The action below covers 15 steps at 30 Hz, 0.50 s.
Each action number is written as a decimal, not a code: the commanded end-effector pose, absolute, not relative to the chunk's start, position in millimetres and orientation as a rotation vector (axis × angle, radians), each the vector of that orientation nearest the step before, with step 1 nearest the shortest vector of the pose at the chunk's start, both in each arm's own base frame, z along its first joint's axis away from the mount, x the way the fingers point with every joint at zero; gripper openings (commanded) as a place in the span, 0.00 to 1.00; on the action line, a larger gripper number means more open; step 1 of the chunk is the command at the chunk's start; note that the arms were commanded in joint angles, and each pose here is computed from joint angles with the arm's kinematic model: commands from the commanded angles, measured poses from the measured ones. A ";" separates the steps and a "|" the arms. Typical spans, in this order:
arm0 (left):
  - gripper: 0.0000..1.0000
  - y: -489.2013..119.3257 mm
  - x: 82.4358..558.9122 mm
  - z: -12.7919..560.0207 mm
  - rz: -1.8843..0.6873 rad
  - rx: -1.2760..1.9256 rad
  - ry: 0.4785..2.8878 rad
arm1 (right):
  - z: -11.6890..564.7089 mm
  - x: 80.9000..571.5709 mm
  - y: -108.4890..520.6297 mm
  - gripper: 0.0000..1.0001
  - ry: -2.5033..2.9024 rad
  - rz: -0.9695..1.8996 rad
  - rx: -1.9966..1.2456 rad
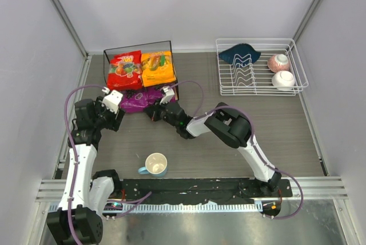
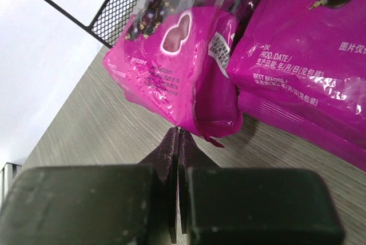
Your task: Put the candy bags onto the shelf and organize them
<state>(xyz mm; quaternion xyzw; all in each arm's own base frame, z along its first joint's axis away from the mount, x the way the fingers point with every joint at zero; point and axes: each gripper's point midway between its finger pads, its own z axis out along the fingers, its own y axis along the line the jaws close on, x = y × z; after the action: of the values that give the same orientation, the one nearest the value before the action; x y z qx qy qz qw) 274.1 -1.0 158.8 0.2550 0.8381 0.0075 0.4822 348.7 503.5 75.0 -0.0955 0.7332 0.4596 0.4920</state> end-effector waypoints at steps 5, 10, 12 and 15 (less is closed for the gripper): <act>0.69 -0.1 284.6 177.8 0.020 0.617 1.984 | 83.6 371.2 512.1 0.01 1.709 1.066 -0.168; 0.69 1.0 283.9 176.3 0.023 0.618 1.985 | 86.6 377.7 515.1 0.01 1.675 1.075 -0.136; 0.69 1.7 283.7 176.0 0.027 0.617 1.985 | 84.4 377.7 519.1 0.01 1.674 1.088 -0.135; 0.69 3.5 283.4 176.1 0.033 0.616 1.986 | 87.7 379.5 523.7 0.01 1.652 1.120 -0.116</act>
<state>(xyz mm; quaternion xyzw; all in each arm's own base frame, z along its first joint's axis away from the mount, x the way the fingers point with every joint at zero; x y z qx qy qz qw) 274.6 2.0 156.0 0.2500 0.8418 0.0049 0.4784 367.0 515.3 56.5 -0.0747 0.7328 0.4459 0.5085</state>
